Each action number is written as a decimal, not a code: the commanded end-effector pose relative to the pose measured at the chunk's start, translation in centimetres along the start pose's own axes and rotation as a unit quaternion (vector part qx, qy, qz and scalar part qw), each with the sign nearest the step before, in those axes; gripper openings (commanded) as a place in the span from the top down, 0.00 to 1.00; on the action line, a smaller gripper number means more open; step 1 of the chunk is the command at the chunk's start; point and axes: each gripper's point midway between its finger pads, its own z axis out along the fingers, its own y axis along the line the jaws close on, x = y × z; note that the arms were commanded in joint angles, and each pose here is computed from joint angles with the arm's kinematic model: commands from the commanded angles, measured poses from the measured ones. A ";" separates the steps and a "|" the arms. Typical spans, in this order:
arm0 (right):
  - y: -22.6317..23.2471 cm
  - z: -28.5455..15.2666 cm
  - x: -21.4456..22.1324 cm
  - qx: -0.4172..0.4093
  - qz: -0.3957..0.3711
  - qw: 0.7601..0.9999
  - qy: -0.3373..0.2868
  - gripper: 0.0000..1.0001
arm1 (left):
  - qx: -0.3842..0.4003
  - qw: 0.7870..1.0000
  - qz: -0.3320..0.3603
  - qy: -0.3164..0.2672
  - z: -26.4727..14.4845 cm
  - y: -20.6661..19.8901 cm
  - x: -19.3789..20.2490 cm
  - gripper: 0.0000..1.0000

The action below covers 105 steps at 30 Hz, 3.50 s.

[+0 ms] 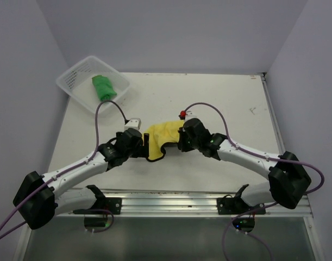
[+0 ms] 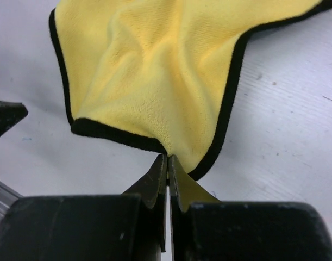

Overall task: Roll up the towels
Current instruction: Flatten the towel

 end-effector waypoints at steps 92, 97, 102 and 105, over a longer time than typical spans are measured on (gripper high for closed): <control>-5.6 -15.0 -8.0 0.003 0.023 0.999 -0.048 1.00 | 0.112 0.967 0.212 -0.089 -7.9 -7.9 -7.7 1.00; -4.7 -17.3 -8.6 -0.009 0.005 0.999 -0.043 1.00 | 0.129 0.967 0.186 -0.115 -10.2 -7.9 -9.2 1.00; -3.1 -19.6 -9.1 -0.039 -0.005 0.998 -0.045 1.00 | 0.158 0.960 0.193 -0.125 -12.6 -8.3 -10.3 1.00; -2.2 -20.8 -9.1 -0.060 -0.008 0.997 -0.044 1.00 | 0.172 0.957 0.195 -0.126 -13.7 -8.3 -10.5 1.00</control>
